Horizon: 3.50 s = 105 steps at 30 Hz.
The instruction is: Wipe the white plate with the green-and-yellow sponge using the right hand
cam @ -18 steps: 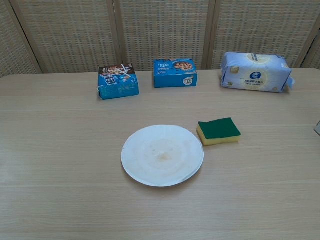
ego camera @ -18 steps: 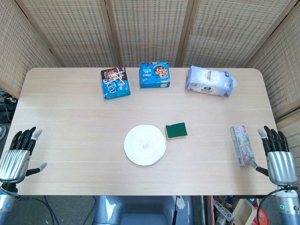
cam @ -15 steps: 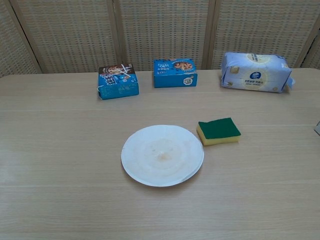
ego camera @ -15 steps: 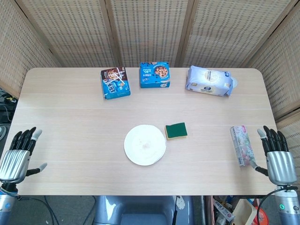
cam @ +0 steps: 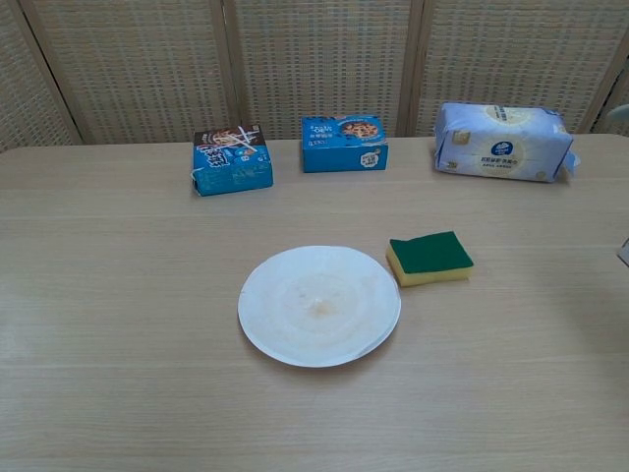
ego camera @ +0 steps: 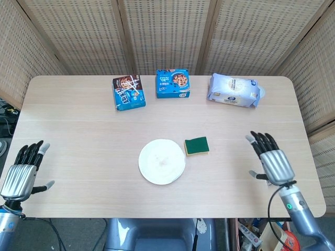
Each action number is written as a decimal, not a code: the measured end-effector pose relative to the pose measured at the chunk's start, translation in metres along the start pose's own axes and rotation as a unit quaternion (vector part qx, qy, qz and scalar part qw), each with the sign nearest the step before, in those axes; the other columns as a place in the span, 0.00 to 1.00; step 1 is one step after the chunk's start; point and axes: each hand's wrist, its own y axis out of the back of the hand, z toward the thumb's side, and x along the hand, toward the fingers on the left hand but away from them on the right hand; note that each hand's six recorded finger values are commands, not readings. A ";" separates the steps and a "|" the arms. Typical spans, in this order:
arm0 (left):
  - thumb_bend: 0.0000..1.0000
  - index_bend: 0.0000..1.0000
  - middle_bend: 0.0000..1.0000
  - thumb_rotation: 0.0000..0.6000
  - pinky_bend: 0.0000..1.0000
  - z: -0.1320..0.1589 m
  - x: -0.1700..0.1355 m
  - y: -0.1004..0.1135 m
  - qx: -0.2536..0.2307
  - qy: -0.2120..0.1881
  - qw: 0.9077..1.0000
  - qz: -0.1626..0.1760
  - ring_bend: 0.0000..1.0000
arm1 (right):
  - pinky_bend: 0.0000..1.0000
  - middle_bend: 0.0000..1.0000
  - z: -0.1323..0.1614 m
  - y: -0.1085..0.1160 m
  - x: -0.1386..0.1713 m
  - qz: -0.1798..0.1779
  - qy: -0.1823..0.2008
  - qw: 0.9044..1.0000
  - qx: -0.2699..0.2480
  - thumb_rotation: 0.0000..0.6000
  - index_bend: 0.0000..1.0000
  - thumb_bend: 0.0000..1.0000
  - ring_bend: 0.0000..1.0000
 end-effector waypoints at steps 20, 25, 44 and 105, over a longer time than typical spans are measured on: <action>0.00 0.00 0.00 1.00 0.00 -0.016 0.015 -0.009 -0.006 0.037 0.999 -0.029 0.00 | 0.20 0.21 0.118 -0.085 -0.170 0.143 0.066 0.986 0.050 1.00 0.17 0.04 0.07; 0.00 0.00 0.00 1.00 0.00 -0.018 0.018 -0.009 -0.005 0.041 0.999 -0.031 0.00 | 0.20 0.21 0.129 -0.095 -0.172 0.153 0.076 0.983 0.062 1.00 0.18 0.04 0.07; 0.00 0.00 0.00 1.00 0.00 -0.018 0.015 -0.008 -0.006 0.040 0.999 -0.030 0.00 | 0.40 0.35 0.123 -0.110 -0.180 0.150 0.067 0.982 0.097 1.00 0.39 0.07 0.23; 0.00 0.00 0.00 1.00 0.00 -0.028 0.028 -0.021 -0.011 0.055 0.996 -0.062 0.00 | 0.60 0.53 0.293 -0.122 -0.179 0.103 0.326 0.884 0.319 1.00 0.60 0.48 0.39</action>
